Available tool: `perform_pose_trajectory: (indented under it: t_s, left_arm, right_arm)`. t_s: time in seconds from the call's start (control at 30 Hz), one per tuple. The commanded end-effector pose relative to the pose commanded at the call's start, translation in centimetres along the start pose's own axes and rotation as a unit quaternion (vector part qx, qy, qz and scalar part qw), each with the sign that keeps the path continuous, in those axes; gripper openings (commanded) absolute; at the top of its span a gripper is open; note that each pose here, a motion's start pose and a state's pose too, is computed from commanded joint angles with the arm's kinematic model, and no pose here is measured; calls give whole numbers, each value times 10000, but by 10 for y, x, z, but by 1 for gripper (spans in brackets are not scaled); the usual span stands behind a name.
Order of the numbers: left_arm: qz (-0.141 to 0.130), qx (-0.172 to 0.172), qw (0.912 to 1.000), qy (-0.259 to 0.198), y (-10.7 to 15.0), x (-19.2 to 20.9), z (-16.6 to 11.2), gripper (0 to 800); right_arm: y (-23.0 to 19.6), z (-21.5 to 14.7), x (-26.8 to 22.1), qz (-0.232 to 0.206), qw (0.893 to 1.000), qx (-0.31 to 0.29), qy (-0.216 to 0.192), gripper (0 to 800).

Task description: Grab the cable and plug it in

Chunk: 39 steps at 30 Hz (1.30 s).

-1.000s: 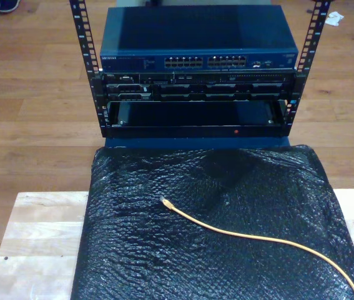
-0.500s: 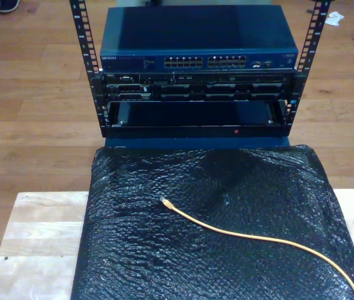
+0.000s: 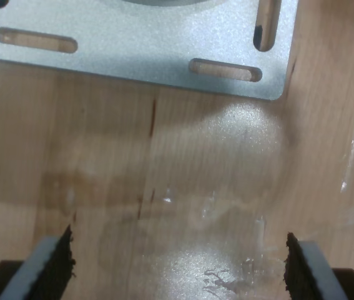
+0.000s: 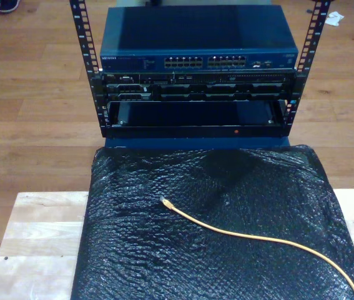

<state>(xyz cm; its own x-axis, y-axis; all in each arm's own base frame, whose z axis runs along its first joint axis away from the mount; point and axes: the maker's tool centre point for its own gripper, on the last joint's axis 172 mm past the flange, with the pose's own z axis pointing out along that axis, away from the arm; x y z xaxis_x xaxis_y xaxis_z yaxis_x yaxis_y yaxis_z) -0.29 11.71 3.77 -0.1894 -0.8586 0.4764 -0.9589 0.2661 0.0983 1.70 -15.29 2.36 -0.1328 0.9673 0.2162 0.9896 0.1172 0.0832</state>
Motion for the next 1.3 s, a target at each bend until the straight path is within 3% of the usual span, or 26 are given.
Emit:
perform_pose_trajectory:
  t_s: [1.3]
  left_arm:
    - [-105, -6, 9999, 1, 1, 1, -5, 800]
  right_arm:
    - [0, -13, -8, -8, 9999, 8, -130, 798]
